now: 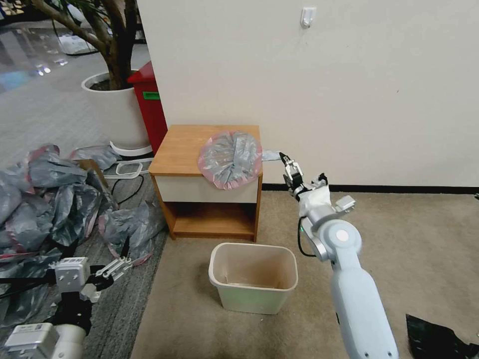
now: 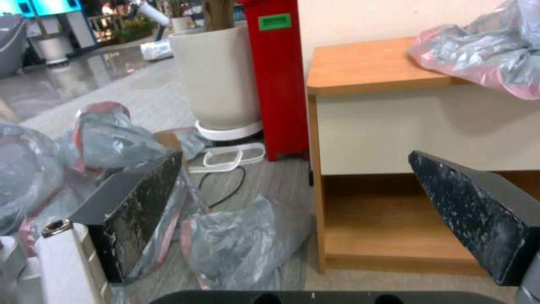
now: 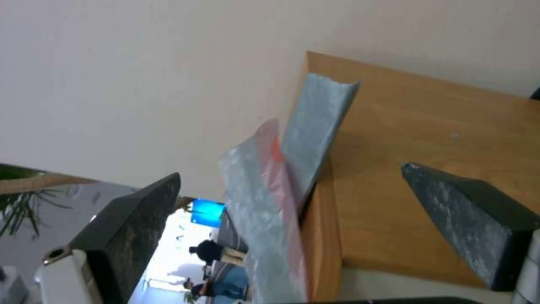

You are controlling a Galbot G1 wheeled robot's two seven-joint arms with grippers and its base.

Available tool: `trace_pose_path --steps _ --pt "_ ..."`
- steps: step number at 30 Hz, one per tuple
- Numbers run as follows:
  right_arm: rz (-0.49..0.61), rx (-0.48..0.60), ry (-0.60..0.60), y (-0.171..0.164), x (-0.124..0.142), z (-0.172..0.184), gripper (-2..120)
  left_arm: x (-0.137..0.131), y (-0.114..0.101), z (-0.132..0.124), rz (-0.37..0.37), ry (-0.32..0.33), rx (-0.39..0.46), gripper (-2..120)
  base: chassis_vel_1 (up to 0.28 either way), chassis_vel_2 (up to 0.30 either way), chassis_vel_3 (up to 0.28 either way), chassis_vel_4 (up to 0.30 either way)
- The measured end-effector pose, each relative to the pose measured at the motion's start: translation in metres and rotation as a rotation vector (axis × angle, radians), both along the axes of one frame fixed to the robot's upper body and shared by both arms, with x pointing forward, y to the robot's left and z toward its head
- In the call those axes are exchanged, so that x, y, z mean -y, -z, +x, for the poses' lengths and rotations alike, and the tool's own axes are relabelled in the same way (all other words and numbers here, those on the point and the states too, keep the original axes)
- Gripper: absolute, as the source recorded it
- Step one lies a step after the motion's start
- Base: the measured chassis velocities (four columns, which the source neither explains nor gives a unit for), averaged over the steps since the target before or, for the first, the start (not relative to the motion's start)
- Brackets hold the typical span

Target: Pick up the garbage bag from the table and place it over the trash can.

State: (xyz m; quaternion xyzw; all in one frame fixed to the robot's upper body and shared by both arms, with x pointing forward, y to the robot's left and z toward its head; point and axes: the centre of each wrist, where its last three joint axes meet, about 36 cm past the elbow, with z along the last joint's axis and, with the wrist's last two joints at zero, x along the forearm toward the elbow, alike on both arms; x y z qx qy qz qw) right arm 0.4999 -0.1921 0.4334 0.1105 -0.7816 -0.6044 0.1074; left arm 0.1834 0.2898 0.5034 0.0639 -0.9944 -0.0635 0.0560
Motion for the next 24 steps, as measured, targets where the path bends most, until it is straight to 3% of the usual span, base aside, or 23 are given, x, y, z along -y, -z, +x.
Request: trace_pose_path --steps 7,12,24 --pt "-0.031 -0.042 0.012 0.022 -0.013 0.045 100 0.003 0.001 0.000 -0.008 0.007 0.001 100 0.000 0.000 0.000 0.000" --pt "-0.036 -0.037 0.020 0.024 -0.014 0.057 98 0.005 0.002 0.000 -0.019 0.007 0.000 100 0.000 0.000 0.000 0.000" --pt "-0.082 0.036 -0.030 0.015 -0.026 0.074 52 0.010 0.004 0.000 -0.024 0.005 -0.002 100 0.000 0.000 0.000 0.000"
